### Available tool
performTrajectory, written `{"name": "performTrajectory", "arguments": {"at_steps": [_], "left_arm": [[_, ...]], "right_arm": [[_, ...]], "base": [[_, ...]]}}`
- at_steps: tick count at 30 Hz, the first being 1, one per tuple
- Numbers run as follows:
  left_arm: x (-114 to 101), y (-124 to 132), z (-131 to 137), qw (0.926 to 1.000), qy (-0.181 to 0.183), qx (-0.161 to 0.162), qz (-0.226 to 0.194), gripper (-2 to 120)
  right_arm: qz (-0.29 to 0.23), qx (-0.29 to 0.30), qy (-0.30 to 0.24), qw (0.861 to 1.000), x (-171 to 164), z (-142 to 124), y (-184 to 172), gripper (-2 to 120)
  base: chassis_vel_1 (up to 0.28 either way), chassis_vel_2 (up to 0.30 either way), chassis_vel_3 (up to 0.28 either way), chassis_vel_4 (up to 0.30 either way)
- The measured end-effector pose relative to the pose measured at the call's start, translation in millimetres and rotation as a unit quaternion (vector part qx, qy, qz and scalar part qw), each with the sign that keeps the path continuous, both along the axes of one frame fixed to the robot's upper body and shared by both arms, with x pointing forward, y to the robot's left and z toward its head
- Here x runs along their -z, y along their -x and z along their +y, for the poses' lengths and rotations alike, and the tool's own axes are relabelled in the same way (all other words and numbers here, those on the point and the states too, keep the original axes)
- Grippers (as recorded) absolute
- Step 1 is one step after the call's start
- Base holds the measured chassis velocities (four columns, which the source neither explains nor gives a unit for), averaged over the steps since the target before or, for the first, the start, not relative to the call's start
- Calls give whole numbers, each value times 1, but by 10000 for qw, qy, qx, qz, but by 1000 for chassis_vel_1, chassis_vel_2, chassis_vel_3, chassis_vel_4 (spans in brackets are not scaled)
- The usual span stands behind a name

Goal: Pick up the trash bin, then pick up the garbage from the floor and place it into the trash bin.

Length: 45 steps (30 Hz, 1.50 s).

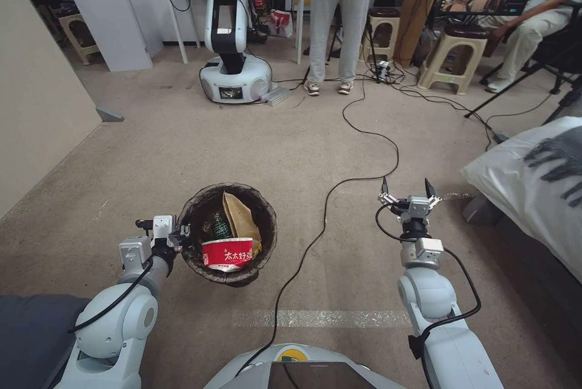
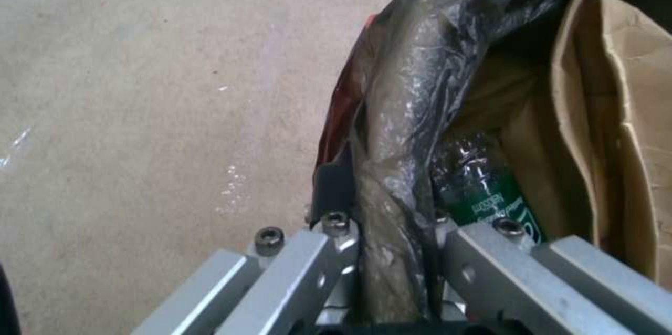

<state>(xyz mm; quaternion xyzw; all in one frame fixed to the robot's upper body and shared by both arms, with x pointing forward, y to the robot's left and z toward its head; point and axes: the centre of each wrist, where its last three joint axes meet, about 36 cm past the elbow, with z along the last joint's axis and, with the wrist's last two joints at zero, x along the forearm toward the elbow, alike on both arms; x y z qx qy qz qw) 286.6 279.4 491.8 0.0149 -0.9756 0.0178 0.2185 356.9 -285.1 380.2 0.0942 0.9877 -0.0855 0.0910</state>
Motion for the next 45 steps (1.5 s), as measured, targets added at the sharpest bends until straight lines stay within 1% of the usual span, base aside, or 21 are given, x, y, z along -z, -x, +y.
{"name": "performTrajectory", "arguments": {"at_steps": [6,10,16,17,22,23,25,28,30,32,33,35,37,39,45], "left_arm": [[0,-1,0,10000,-30,66,-7,0],[1,-6,0,9998,-48,179,11,0],[-3,-14,-3,9987,214,436,126,0],[-3,-14,-3,9987,214,436,126,0],[5,-26,-2,9976,253,574,278,0],[5,-26,-2,9976,253,574,278,0],[9,-30,-1,9965,458,587,369,0],[13,-33,-1,9959,562,574,422,0],[15,-34,-1,9958,571,556,455,0],[25,-38,1,9954,572,506,581,0],[25,-38,1,9954,572,506,581,0],[36,-44,3,9948,564,449,715,0],[37,-45,4,9948,564,443,728,0],[48,-49,7,9938,595,368,867,0],[59,-51,8,9922,674,315,996,0]], "right_arm": [[15,4,-4,10000,1,0,0,100],[31,3,2,10000,3,0,1,100],[32,-2,15,10000,3,0,1,100],[32,-2,15,10000,3,0,1,100],[55,-6,24,10000,6,1,3,100],[55,-6,24,10000,6,1,3,100],[84,-57,13,9999,9,5,3,100],[87,-101,1,9999,9,8,1,100],[91,-122,-6,9999,10,10,0,100],[84,-181,-16,9998,10,14,-2,100],[84,-181,-16,9998,10,14,-2,100],[94,-211,-16,9997,11,16,-2,100],[95,-212,-17,9997,11,17,-2,100],[125,-225,-6,9997,13,18,-1,100],[136,-231,-4,9996,15,20,0,100]], "base": [[0,0,0,0],[0,0,0,0],[0,0,0,0],[0,0,0,0],[0,0,0,0],[0,0,0,0],[0,0,0,0],[0,0,0,0],[0,0,0,0],[0,0,0,0],[0,0,0,0],[0,0,0,0],[0,0,0,0],[0,0,0,0],[0,0,0,0]]}}
